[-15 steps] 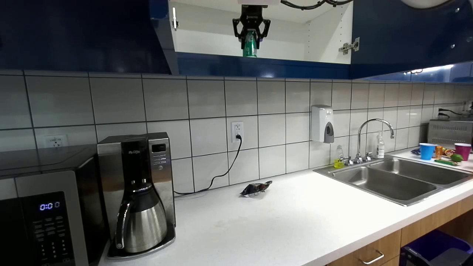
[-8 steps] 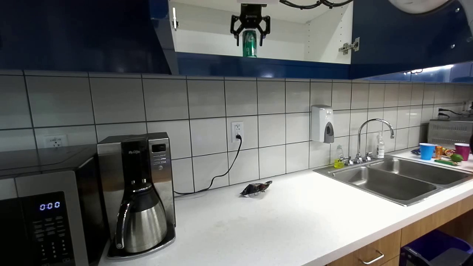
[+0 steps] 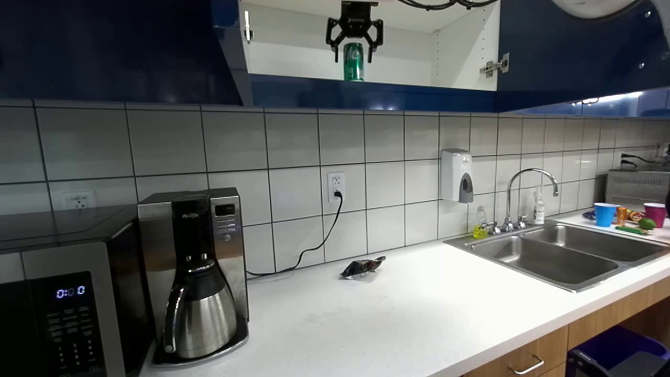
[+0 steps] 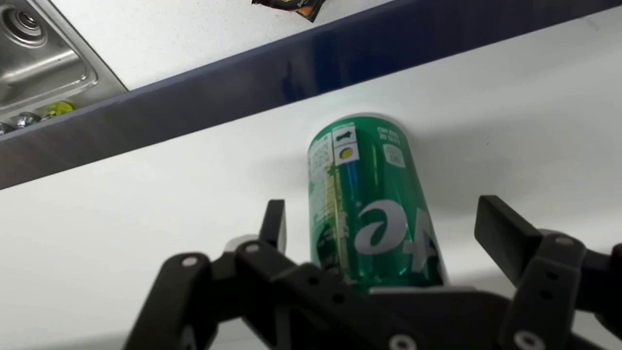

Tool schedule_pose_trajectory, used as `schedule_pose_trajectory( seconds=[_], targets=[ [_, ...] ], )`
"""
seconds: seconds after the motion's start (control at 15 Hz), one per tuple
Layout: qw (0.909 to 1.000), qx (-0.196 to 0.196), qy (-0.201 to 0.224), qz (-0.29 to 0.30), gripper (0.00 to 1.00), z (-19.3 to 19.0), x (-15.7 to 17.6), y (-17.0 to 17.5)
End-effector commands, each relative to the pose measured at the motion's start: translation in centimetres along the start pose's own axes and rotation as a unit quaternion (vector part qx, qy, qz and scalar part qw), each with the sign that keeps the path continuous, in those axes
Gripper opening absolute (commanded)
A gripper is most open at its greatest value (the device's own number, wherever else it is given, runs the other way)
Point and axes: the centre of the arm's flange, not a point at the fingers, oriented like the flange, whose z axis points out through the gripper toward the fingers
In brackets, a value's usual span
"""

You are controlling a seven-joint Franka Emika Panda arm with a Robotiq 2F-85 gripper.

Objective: Put the green can in the open upper cabinet.

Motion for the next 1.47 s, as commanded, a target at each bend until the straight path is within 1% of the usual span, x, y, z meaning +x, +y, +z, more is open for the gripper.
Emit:
schedule_pose_trajectory(
  seconds=[0.0,0.4,0.6,0.93,1.13,1.4],
  targets=[
    [0.9998,0.006,-0.016,-0.007,1.00,-0.5,-1.9,0.9],
    [0.9993,0.001,-0.035,-0.013,1.00,-0.2,-5.2,2.1],
    [0.9990,-0.006,-0.042,-0.017,1.00,-0.8,-6.9,3.1],
    [0.9992,-0.014,-0.027,-0.028,1.00,-1.5,-11.3,5.3],
    [0.9986,-0.012,-0.030,-0.042,1.00,-0.5,-14.2,6.4],
    [0.9967,0.000,-0.055,-0.061,1.00,2.4,-18.0,7.5]
  ],
)
